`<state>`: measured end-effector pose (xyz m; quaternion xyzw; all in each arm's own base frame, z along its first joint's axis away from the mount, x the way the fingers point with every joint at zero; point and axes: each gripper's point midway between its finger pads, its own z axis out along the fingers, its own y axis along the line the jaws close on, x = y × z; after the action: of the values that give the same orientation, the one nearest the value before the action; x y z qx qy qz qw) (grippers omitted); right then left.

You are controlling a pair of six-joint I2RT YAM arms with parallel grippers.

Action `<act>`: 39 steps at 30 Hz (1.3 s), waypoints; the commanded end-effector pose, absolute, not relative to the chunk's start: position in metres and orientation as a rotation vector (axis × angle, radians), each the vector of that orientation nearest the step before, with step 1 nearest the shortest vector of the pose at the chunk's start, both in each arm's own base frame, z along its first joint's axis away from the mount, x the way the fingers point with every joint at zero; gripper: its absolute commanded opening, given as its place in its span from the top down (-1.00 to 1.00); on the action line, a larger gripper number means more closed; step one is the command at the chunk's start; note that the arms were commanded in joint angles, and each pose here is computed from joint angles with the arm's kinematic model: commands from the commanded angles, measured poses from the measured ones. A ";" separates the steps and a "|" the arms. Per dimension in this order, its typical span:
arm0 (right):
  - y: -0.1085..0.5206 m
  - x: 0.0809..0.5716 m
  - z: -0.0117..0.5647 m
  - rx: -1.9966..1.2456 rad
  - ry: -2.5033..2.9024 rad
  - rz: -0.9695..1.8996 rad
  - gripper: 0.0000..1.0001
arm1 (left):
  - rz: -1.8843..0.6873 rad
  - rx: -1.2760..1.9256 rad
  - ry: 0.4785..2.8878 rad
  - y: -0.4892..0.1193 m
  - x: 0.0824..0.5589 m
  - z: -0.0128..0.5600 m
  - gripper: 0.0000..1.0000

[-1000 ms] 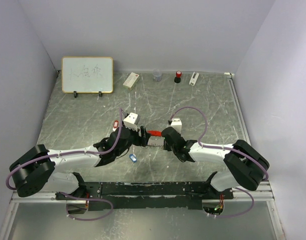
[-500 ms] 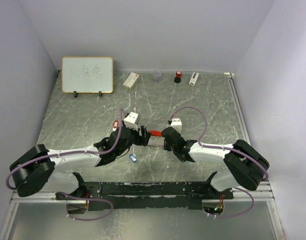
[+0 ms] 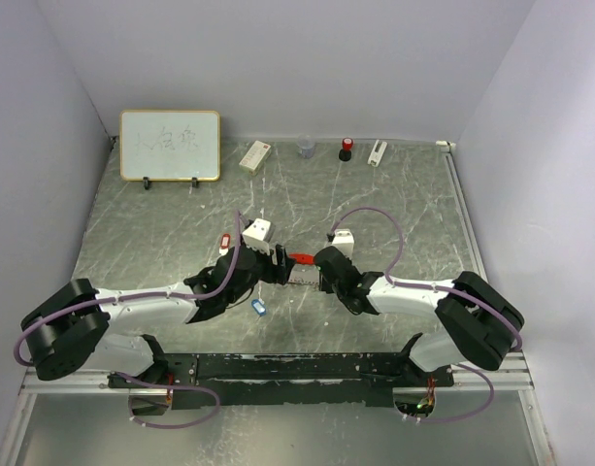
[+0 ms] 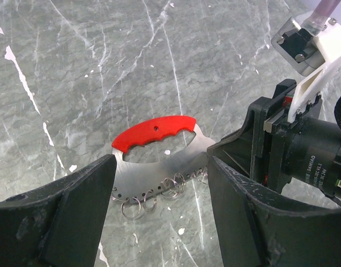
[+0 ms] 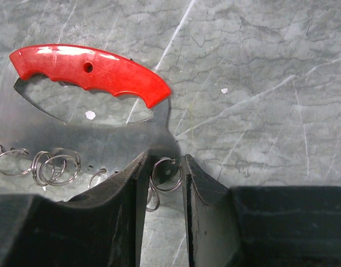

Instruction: Put the keys on the keyring

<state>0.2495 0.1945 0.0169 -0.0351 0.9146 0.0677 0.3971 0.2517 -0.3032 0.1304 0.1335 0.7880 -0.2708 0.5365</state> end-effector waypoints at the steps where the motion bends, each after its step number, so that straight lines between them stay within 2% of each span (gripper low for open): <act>1: 0.182 0.245 0.014 -0.086 2.340 0.107 0.42 | -0.676 0.291 1.813 -0.311 0.255 0.154 -0.54; 26: 0.178 0.249 0.022 -0.071 2.332 0.065 0.48 | -0.689 0.296 1.805 -0.307 0.250 0.154 -0.55; 39: 0.181 0.250 0.029 -0.083 2.320 0.089 0.75 | -0.699 0.296 1.800 -0.308 0.249 0.155 -0.55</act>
<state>0.2449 0.1803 0.0184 -0.0373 0.9210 0.0329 0.3863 0.2503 -0.3052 0.1420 0.1305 0.7784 -0.2819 0.5455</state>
